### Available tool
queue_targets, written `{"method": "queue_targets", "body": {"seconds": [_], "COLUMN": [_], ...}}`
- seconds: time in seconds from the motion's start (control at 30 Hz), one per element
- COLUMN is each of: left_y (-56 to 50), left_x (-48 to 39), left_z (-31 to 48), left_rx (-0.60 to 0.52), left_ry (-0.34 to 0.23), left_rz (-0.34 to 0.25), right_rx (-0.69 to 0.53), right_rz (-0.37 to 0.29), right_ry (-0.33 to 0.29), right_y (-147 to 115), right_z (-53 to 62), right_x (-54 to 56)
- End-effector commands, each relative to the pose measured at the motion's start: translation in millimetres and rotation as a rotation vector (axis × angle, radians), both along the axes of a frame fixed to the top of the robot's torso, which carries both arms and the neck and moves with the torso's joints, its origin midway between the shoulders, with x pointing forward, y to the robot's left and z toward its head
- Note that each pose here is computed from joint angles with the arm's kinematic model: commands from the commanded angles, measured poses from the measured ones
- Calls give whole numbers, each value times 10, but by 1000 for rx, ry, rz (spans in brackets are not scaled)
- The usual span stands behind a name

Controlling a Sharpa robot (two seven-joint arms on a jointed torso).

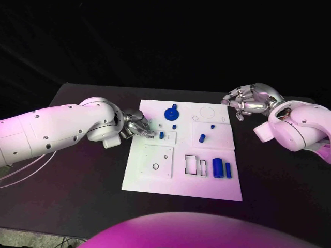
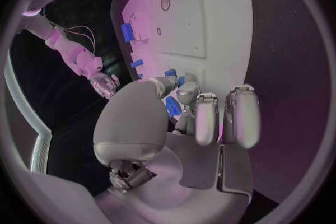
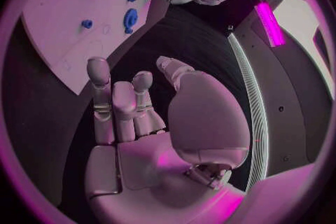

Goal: Assemble the parts on the task board

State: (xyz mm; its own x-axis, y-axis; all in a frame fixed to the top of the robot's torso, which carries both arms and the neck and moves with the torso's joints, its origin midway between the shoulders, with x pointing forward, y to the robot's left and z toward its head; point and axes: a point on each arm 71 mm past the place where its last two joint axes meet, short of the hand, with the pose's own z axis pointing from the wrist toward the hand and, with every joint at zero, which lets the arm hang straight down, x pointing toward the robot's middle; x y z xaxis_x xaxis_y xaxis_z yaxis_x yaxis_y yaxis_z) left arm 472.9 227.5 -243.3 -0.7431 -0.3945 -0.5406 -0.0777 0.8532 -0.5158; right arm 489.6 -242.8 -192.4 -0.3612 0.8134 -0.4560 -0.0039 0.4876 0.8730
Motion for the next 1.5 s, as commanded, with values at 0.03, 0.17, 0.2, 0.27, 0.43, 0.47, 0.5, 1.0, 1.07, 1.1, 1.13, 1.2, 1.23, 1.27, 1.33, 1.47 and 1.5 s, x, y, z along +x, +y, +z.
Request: {"method": "queue_targets", "body": {"seconds": [0.03, 0.17, 0.2, 0.27, 0.43, 0.47, 0.5, 1.0, 1.07, 1.1, 1.13, 1.2, 1.23, 1.27, 1.33, 1.47, 1.5], "left_y": [-31, -38, -41, -47, -44, -40, -31, -24, -35, -42, -51, -73, -81, -94, -119, -174, -187], "left_x": [-14, -2, 1, 6, 30, 39, 56, 355, 394, 415, 434, 471, 480, 493, 514, 574, 582], "left_z": [31, 79, 92, 115, 155, 162, 175, 393, 405, 410, 415, 428, 431, 437, 444, 462, 467], "left_rx": [-36, -43, -45, -48, -60, -61, -61, 4, 29, 42, 56, 78, 82, 87, 96, 126, 134], "left_ry": [23, 17, 16, 17, 85, 104, 140, 444, 455, 452, 445, 425, 420, 414, 400, 318, 298], "left_rz": [-29, -35, -38, -46, -68, -74, -85, -224, -231, -230, -229, -229, -230, -232, -234, -219, -217], "right_rx": [-5, -6, -6, -6, -7, -7, -6, -6, -5, -5, -5, -5, -5, -5, -5, -4, -4], "right_rz": [14, 14, 14, 14, 16, 16, 17, 21, 21, 22, 22, 21, 21, 20, 20, 20, 21], "right_ry": [4, 5, 6, 6, 7, 8, 8, 7, 7, 6, 6, 5, 5, 5, 4, 2, 1], "right_y": [9, 7, 6, 6, 11, 13, 15, 45, 49, 51, 52, 52, 51, 50, 50, 56, 58], "right_z": [-6, -9, -10, -11, -14, -14, -15, -17, -17, -17, -17, -17, -17, -16, -16, -15, -15], "right_x": [-2, 0, 1, 2, 4, 4, 4, 12, 12, 13, 13, 14, 14, 15, 15, 16, 16]}}
